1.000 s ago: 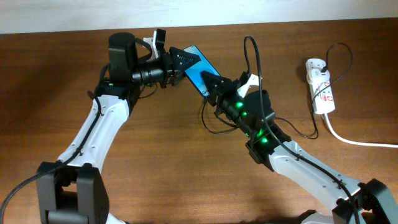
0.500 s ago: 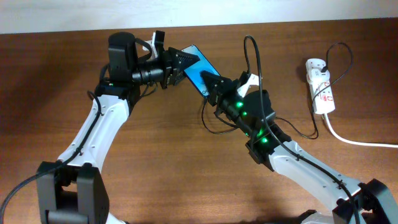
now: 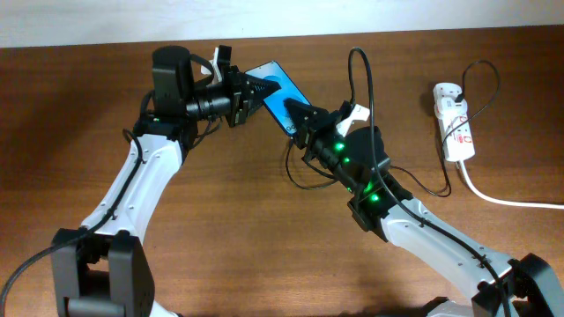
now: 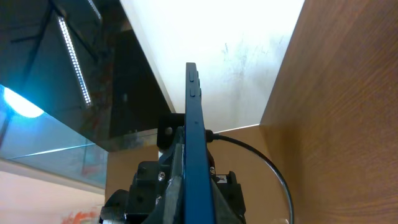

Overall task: Plug charger to phone and switch on socket
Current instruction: 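Move the right gripper down to the black cable plug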

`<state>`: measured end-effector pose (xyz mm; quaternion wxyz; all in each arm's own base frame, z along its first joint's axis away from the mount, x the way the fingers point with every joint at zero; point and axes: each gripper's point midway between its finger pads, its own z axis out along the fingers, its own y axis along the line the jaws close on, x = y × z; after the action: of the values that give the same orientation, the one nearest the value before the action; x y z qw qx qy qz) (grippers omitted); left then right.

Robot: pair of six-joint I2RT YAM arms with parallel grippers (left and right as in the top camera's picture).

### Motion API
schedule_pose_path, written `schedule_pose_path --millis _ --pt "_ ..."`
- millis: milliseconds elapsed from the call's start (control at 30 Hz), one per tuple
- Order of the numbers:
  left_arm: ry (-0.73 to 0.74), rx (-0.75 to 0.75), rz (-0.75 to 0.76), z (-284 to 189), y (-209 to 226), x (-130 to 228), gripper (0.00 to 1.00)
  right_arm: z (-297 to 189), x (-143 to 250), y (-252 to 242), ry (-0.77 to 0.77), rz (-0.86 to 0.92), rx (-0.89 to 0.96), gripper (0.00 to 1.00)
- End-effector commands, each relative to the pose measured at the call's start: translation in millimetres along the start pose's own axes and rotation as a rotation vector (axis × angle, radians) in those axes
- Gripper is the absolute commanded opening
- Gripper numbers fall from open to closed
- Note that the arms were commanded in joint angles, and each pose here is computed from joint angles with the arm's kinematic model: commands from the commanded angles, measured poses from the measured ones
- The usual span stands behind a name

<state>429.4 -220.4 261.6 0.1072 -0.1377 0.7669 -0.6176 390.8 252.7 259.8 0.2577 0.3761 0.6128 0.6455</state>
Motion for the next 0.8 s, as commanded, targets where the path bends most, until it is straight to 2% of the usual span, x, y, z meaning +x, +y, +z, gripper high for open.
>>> schedule_pose_path --millis 0,33,167,233,267,300,367,500,567,667,767 --pt "-0.018 -0.006 0.061 2 2 -4 0.00 1 11 6 0.036 -0.059 -0.004 0.20" --pt "-0.021 -0.007 0.061 2 2 -5 0.00 1 11 4 0.035 -0.058 0.005 0.28" --pt "-0.024 -0.007 0.060 1 2 -6 0.00 1 6 0 0.016 -0.056 0.021 0.45" --pt "-0.032 -0.013 0.049 -3 5 -9 0.00 0 -6 0 -0.012 -0.089 0.025 0.45" --pt "-0.043 -0.022 0.038 -8 9 -13 0.00 0 -15 1 -0.023 -0.156 0.024 0.46" --pt "-0.062 -0.029 0.041 -15 12 -20 0.00 -2 -25 3 -0.035 -0.241 0.024 0.55" --pt "-0.110 -0.046 0.036 -35 21 -36 0.00 -7 -43 6 -0.001 -0.416 0.025 0.63" --pt "-0.181 -0.052 0.063 -62 27 -58 0.00 -21 -58 4 0.141 -0.556 0.027 0.62" --pt "-0.219 -0.057 0.106 -79 30 -70 0.00 -33 -67 -14 0.220 -0.561 0.087 0.62" --pt "-0.221 -0.044 0.217 -101 31 -77 0.00 -52 -55 -53 0.403 -0.646 0.182 0.59" --pt "-0.145 -0.016 0.352 -101 29 -63 0.00 -76 -37 -109 0.553 -0.717 0.355 0.59"
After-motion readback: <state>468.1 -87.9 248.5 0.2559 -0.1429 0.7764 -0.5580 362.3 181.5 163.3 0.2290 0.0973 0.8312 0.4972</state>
